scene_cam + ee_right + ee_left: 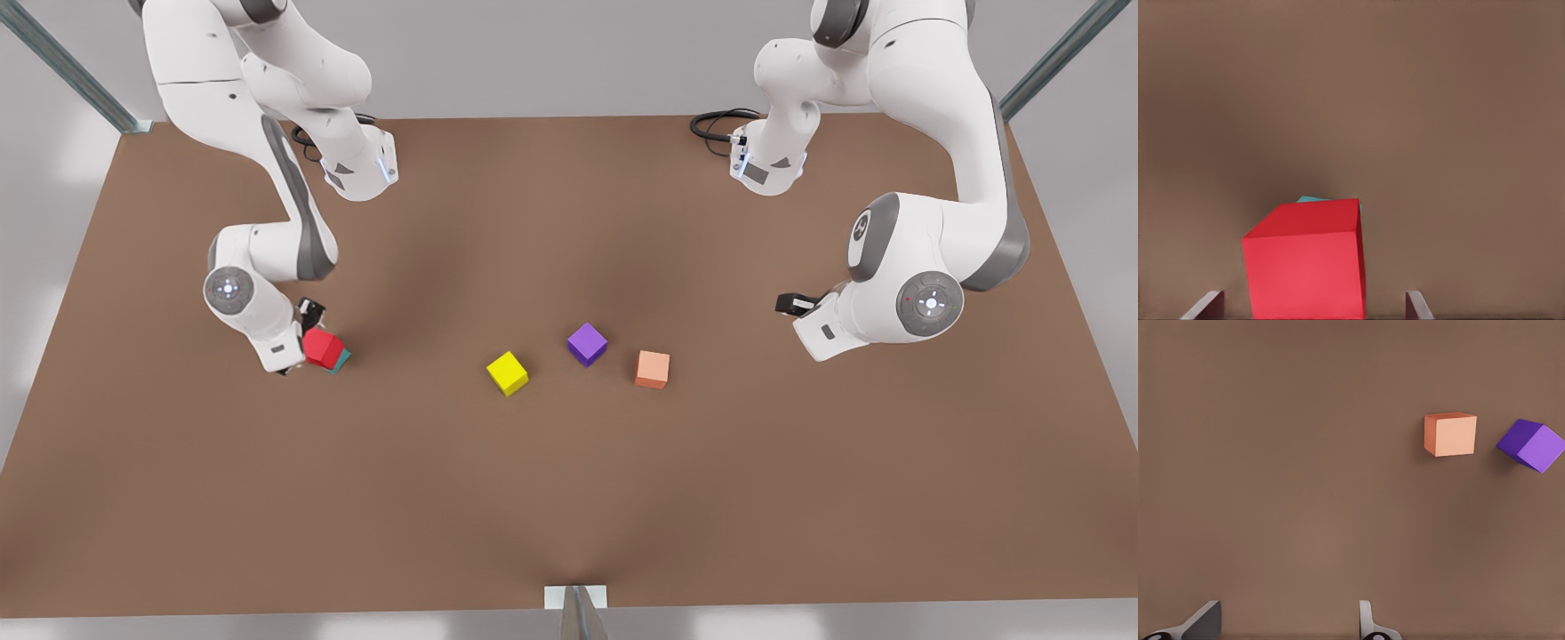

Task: Pick up red wooden cube and pass to hand red wooden cube and place in blue wooden cube

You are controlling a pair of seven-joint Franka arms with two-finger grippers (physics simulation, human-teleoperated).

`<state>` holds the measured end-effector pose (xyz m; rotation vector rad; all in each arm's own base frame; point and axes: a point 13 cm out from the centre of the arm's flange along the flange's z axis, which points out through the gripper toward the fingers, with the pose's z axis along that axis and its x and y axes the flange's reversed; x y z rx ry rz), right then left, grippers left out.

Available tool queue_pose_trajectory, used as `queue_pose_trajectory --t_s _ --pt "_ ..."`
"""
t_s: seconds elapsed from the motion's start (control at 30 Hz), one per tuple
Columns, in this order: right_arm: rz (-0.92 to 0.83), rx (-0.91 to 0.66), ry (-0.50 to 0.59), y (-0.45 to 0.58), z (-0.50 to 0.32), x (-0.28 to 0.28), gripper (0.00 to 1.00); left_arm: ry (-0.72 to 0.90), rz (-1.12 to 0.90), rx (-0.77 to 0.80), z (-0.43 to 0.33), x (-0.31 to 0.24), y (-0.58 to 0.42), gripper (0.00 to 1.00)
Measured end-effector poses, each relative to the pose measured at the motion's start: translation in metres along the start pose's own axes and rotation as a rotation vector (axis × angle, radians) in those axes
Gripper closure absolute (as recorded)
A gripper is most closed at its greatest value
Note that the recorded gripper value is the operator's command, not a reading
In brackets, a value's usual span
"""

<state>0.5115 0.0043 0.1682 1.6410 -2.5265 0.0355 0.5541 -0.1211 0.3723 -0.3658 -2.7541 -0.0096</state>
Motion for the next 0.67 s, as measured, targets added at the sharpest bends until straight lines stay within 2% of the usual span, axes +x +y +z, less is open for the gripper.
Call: queue_pose_trajectory --t_s 0.2,0.3,0.47,0.67 --pt "0.07 0.017 -0.056 -0.027 -0.088 -0.021 0.0 0.001 -0.001 0.0 0.0 0.0 0.0 0.0" --pt "0.204 -0.002 -0.067 -0.064 -0.139 -0.034 0.0 0.004 -0.002 0.0 0.002 0.0 0.0 0.0" --pt "0.503 0.007 -0.105 -0.072 -0.262 0.004 0.0 0.005 -0.002 0.0 0.002 0.0 0.0 0.0" --pt "0.795 -0.118 -0.077 -0.04 -0.252 0.062 0.0 0.006 -0.002 0.0 0.002 0.0 0.0 0.0"
